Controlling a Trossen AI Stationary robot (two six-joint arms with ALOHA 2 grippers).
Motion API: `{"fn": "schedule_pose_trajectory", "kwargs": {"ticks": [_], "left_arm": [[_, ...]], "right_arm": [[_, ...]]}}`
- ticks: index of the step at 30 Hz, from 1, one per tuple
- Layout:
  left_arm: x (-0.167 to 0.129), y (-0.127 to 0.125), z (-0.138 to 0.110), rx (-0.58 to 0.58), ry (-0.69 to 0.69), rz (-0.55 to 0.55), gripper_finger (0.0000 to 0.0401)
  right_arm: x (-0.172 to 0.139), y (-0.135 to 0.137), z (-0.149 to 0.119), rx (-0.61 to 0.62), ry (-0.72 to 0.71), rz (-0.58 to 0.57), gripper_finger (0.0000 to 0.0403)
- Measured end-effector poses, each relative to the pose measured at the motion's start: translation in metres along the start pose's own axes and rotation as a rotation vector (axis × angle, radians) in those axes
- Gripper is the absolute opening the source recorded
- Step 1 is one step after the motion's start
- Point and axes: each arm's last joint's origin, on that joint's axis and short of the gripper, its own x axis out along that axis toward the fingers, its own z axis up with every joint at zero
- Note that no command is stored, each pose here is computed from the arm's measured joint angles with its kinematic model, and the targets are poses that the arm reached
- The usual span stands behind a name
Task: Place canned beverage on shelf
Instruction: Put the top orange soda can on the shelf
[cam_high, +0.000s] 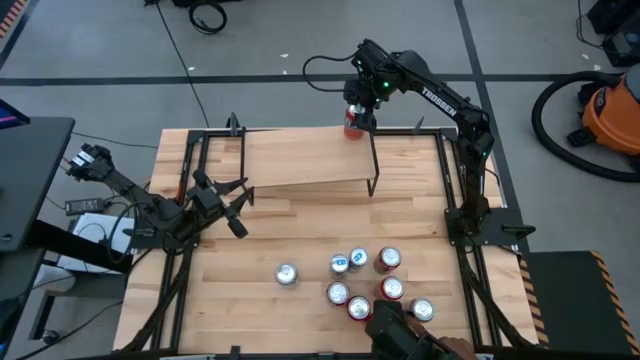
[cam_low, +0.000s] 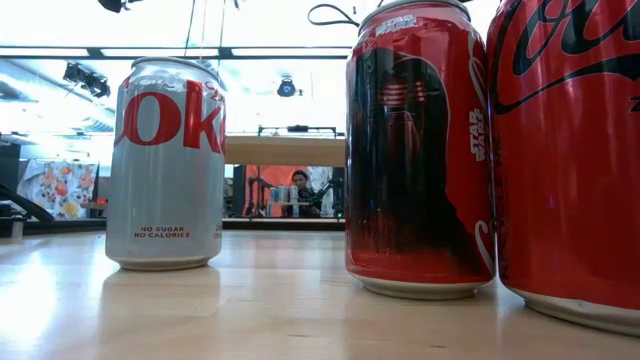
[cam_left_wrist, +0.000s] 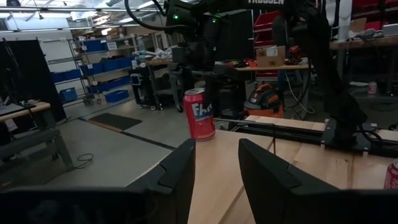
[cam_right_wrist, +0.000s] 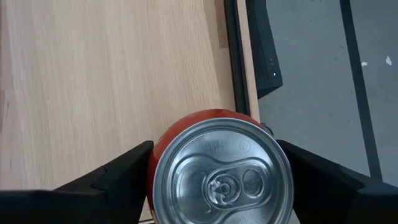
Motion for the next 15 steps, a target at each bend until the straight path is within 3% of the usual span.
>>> {"fn": "schedule_pose_trajectory", "kwargs": {"ticks": [8,15], "left_arm": [[0.0000,0.0000,-0.0001,0.001,0.000,0.000,0.0133],[0.0000,-0.0001,-0.0004,0.004,0.002,0.000,0.0133]], "right_arm": [[0.0090,-0.0013,-0.0001,0.006,0.021,0.000,0.0359],[0.0065,0.0022,0.0026,-0.004,0.022,-0.021,0.0364]]}}
